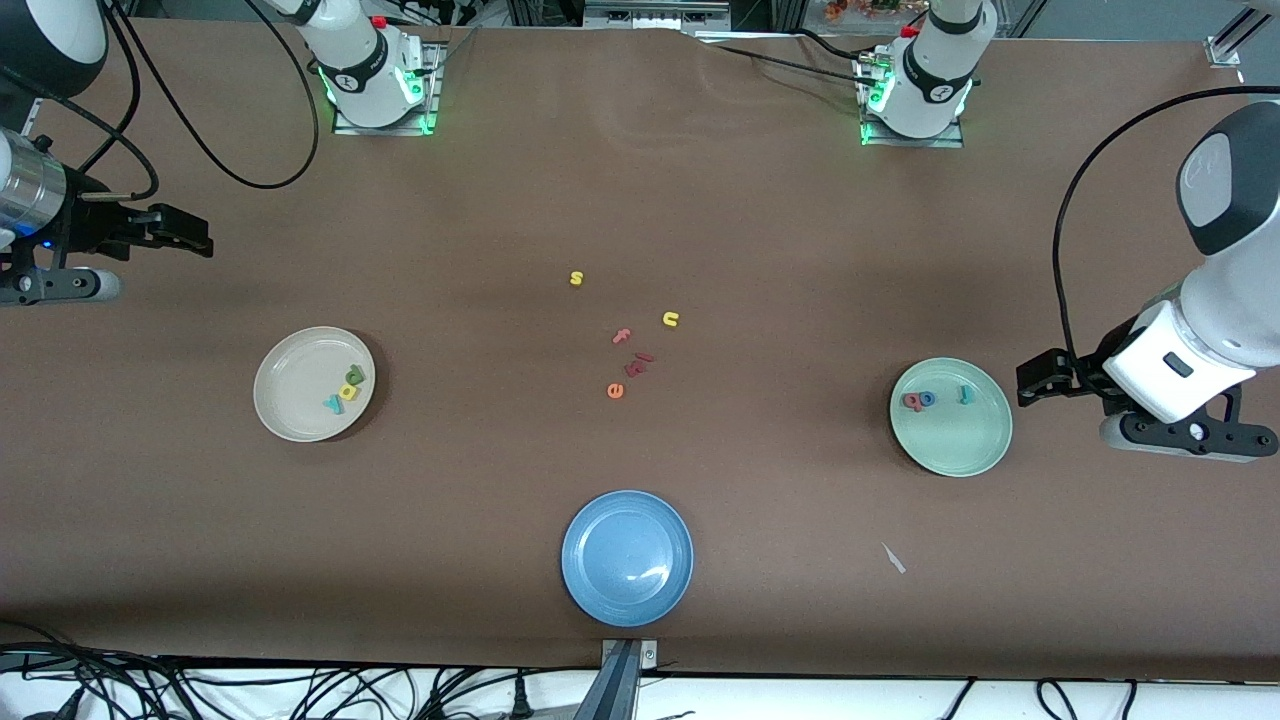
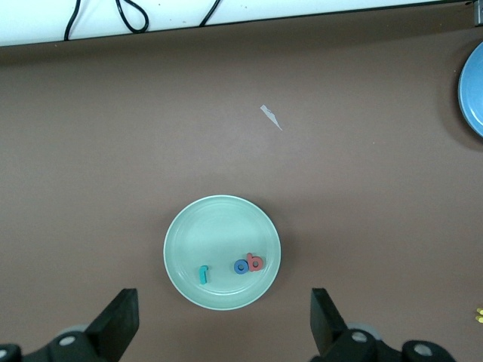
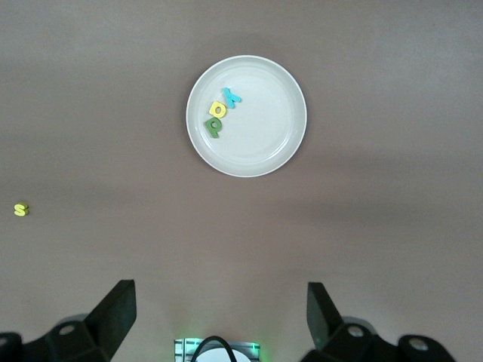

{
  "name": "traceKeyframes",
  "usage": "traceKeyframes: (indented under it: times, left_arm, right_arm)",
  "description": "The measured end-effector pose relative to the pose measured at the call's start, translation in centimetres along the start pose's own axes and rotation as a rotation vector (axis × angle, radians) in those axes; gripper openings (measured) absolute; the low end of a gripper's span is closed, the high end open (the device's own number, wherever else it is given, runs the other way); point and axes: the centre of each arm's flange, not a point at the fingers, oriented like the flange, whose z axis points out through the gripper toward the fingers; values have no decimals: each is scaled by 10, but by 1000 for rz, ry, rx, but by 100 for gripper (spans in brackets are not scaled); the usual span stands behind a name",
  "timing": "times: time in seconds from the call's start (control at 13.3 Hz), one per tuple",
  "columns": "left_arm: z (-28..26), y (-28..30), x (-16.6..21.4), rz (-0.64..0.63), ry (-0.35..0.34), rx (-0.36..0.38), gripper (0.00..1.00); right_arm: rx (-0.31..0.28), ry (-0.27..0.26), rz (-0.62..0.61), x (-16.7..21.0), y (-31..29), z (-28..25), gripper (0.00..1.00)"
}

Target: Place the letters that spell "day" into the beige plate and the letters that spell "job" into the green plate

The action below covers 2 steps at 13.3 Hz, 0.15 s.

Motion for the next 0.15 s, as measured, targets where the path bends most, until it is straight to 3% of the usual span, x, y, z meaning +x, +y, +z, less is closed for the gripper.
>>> traceKeyframes:
  times: [0.15]
  left_arm:
    - [0,0,0,0,0,0,100]
  right_arm:
    - [0,-4,0,1,0,2,100]
